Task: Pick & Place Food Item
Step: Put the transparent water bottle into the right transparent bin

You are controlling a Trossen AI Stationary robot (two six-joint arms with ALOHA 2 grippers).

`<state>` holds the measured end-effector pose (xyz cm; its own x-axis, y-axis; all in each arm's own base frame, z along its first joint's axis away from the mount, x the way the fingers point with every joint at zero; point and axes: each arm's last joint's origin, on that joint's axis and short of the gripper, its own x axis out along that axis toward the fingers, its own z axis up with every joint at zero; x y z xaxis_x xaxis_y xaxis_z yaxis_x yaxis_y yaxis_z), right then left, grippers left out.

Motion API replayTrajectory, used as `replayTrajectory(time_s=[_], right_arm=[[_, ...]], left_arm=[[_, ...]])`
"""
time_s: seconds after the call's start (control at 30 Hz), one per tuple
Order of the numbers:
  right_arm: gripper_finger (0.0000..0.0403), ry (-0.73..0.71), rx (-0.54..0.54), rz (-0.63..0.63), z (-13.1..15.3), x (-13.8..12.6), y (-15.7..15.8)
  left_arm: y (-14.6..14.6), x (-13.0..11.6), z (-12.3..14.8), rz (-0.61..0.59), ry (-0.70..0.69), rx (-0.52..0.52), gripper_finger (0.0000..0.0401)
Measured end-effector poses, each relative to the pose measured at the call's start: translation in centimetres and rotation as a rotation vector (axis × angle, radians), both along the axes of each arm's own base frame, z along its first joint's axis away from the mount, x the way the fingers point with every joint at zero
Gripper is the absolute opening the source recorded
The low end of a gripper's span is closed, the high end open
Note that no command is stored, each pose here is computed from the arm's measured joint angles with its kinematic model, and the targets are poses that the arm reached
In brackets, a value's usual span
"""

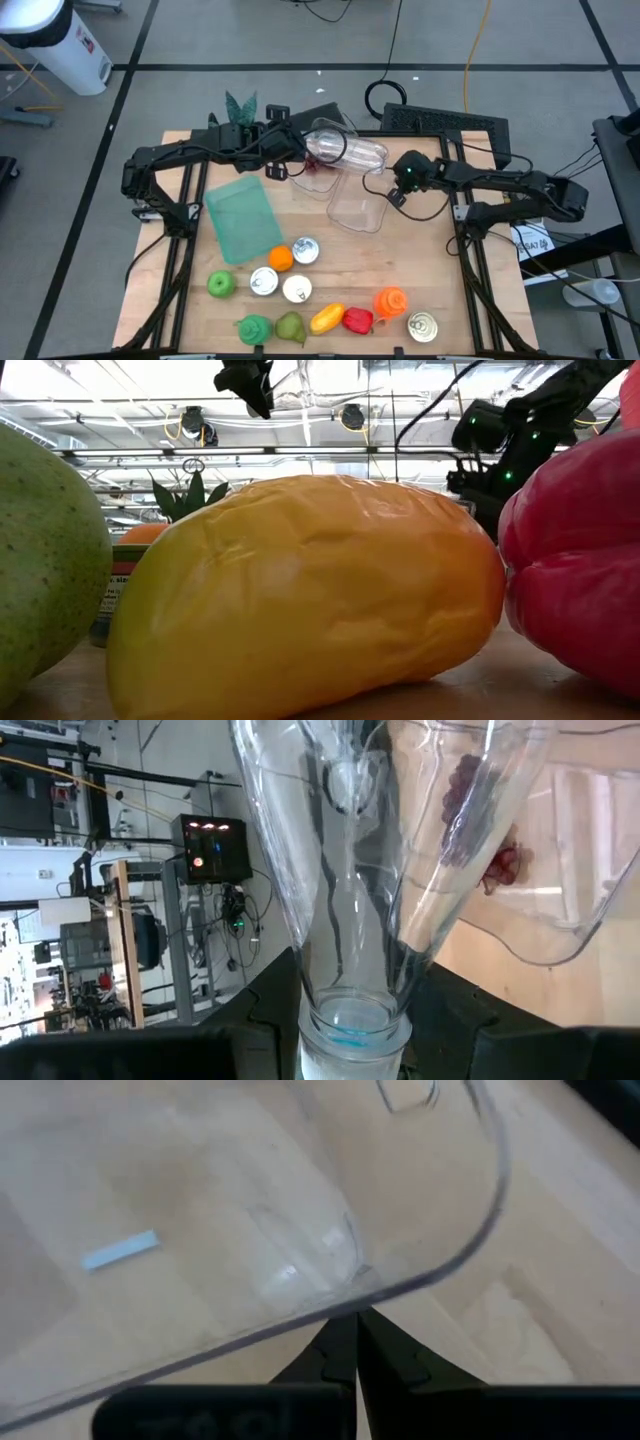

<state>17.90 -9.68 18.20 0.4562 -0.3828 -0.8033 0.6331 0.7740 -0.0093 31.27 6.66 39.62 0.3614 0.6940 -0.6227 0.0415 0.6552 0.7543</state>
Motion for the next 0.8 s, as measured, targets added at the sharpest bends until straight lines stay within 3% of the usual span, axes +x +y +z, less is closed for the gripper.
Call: replayTrajectory(time_s=[0.37, 0.63, 0.8], right_arm=[[0.0, -0.244, -0.085, 0.095, 4.9, -2.5, 3.5], [0.0, -0.627, -0.312, 0.368, 8.8, -3.6, 6.9], [0.0, -0.784, -0.397, 0.504, 9.2, -4.1, 8.6]], left_arm=[[0.1, -0.3, -0.1, 0.037, 0.029, 0.034, 0.0135], [0.0, -0.2, -0.3, 0.052, 0.059, 0.074, 0.0135], [-1.1, 1.5, -1.9, 0.044, 0.178, 0.19, 0.0135]])
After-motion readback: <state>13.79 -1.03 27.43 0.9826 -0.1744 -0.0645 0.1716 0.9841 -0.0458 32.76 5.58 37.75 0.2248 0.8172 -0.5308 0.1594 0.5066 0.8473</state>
